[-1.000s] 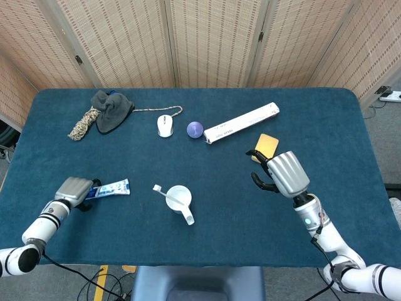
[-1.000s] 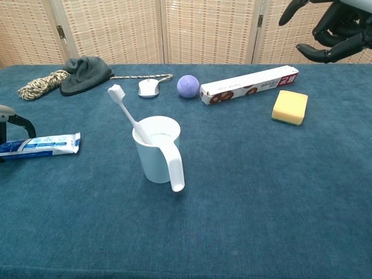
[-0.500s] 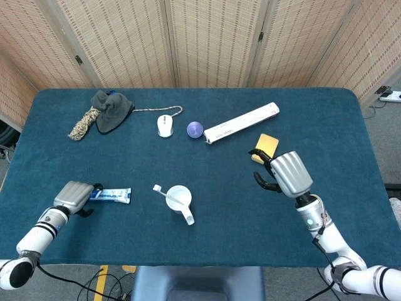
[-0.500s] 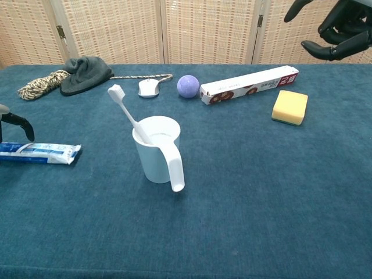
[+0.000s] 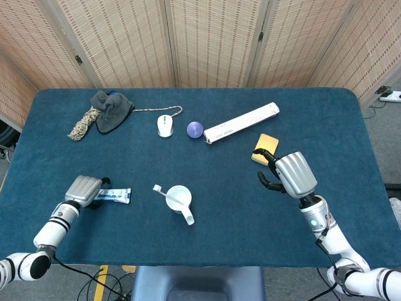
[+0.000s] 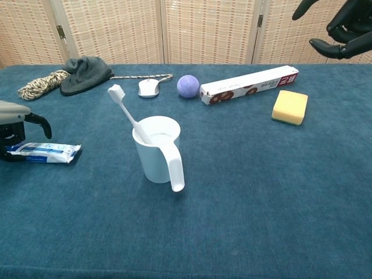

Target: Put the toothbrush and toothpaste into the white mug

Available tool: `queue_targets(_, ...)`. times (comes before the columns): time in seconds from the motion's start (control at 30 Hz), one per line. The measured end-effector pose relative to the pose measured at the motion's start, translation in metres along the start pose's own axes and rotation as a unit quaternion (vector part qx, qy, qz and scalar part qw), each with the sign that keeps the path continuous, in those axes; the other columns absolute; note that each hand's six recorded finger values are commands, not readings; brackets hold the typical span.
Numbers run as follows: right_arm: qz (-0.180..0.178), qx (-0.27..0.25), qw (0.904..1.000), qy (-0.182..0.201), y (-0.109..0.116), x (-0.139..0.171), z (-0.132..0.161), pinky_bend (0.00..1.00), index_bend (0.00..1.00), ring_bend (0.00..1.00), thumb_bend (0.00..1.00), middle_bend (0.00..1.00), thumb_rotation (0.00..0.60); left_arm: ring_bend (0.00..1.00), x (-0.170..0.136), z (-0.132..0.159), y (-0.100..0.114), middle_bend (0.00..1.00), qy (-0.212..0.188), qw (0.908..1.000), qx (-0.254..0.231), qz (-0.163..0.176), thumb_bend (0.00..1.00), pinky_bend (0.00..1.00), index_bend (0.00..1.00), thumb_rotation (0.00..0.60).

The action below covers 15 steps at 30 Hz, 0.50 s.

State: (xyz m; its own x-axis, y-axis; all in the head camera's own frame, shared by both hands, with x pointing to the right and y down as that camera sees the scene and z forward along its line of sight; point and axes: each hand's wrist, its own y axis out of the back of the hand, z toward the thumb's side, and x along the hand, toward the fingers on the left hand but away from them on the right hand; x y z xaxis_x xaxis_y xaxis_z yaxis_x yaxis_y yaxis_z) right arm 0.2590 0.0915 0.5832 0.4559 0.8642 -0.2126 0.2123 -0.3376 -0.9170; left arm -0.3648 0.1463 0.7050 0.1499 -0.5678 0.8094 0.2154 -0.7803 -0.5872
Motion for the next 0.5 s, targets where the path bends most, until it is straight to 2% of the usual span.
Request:
queue_targets(0.3, 0.004, -0.001, 1.0, -0.003, -0.003, 0.001, -0.003, 0.98, 0.29, 1.0, 0.36, 0.9, 0.6, 0.92, 0.003, 0.016, -0.003, 0.91, -0.017, 0.9997, 0.009, 0.011, 0.35, 0.9, 0.35, 0.6)
queue_targets(0.5, 0.005, -0.002, 1.0, -0.003, -0.004, 0.0, -0.004, 0.98, 0.29, 1.0, 0.36, 0.9, 0.6, 0.92, 0.007, 0.014, -0.006, 0.91, -0.012, 0.9995, 0.019, 0.022, 0.35, 0.9, 0.42, 0.6)
